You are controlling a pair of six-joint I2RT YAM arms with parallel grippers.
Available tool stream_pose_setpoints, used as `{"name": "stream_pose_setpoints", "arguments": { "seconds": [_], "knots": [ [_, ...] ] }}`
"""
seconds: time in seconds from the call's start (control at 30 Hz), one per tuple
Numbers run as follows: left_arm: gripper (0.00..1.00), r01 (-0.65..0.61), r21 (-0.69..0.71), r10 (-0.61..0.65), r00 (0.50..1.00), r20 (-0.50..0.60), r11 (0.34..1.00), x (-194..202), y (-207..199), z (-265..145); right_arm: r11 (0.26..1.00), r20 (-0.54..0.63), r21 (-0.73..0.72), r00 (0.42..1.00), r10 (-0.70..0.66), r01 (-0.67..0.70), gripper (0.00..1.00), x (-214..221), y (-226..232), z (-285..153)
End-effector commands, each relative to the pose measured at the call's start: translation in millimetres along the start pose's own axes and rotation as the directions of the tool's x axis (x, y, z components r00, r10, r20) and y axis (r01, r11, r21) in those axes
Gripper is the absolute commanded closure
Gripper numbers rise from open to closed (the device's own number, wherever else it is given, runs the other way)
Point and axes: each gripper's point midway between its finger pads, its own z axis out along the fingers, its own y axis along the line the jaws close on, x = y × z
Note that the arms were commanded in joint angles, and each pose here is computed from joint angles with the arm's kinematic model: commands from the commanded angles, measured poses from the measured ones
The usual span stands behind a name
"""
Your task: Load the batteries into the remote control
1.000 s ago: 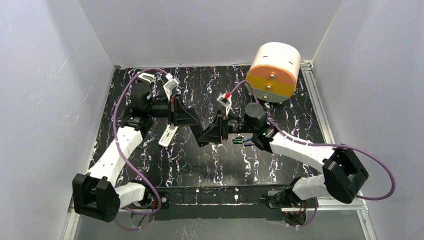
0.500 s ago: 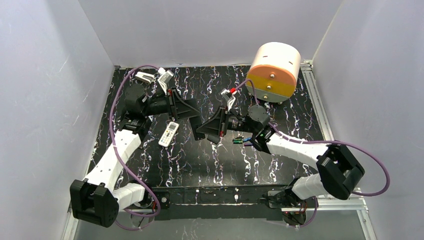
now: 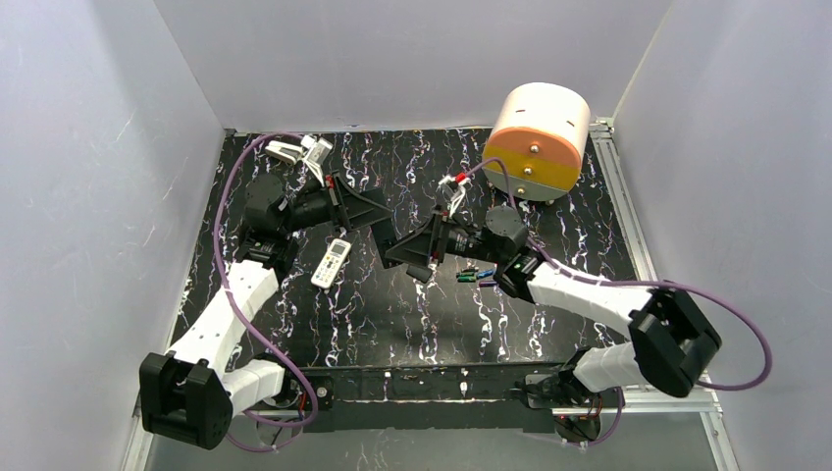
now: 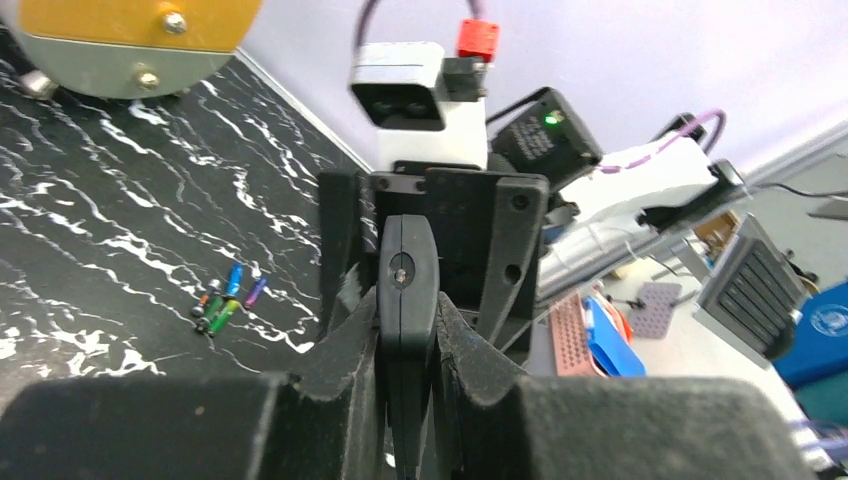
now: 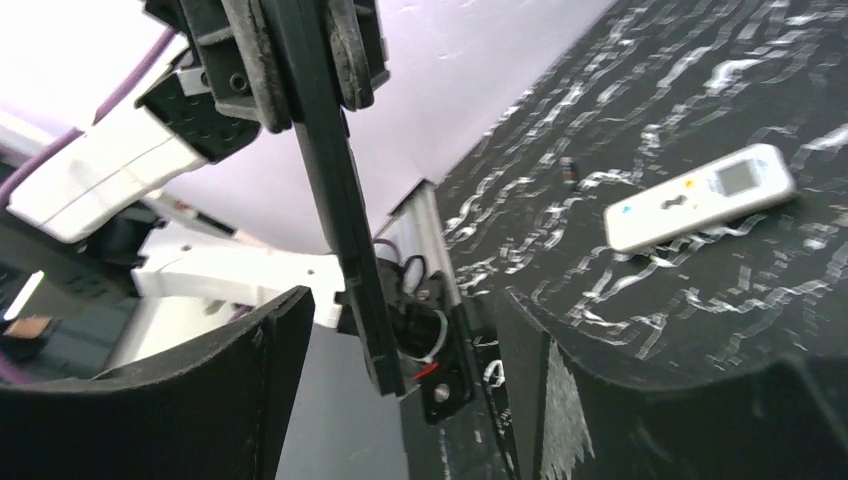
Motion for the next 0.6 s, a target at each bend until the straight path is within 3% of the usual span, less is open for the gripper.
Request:
{"name": "stream_pose_setpoints", "arguments": {
  "seconds": [0.0, 0.13, 0.23, 0.3, 0.43, 0.57],
  "knots": [
    [1.00, -0.039, -0.148, 0.050, 0.996, 0.070, 0.988, -1, 30, -5, 0.959, 0.024, 0.260, 0.992, -0.123, 0.112, 0.24, -20, -30, -23],
    [1.00, 0.001, -0.382, 0.040, 0.994, 0.099, 0.924, 7, 80, -19, 0.776, -0.101, 0.609, 0.986, -0.131, 0.166, 0.26, -12, -90, -66],
    [1.00, 0.000, -0.438, 0.034, 0.997, 0.072, 0.899, 14, 92, -24, 0.592, -0.171, 0.779, 0.978, -0.117, 0.207, 0.31, -7, -124, -102],
    [1.00, -0.005, -0.417, 0.028, 0.998, 0.049, 0.909, 19, 90, -22, 0.506, -0.219, 0.829, 0.971, -0.099, 0.238, 0.35, -3, -137, -119],
    [1.00, -0.017, -0.409, 0.030, 0.999, 0.026, 0.913, 23, 88, -23, 0.412, -0.339, 0.849, 0.939, -0.054, 0.331, 0.36, 7, -150, -140],
    [1.00, -0.014, -0.428, 0.026, 0.999, 0.022, 0.904, 25, 92, -25, 0.250, -0.317, 0.922, 0.947, 0.050, 0.295, 0.43, 16, -171, -170]
  ]
}}
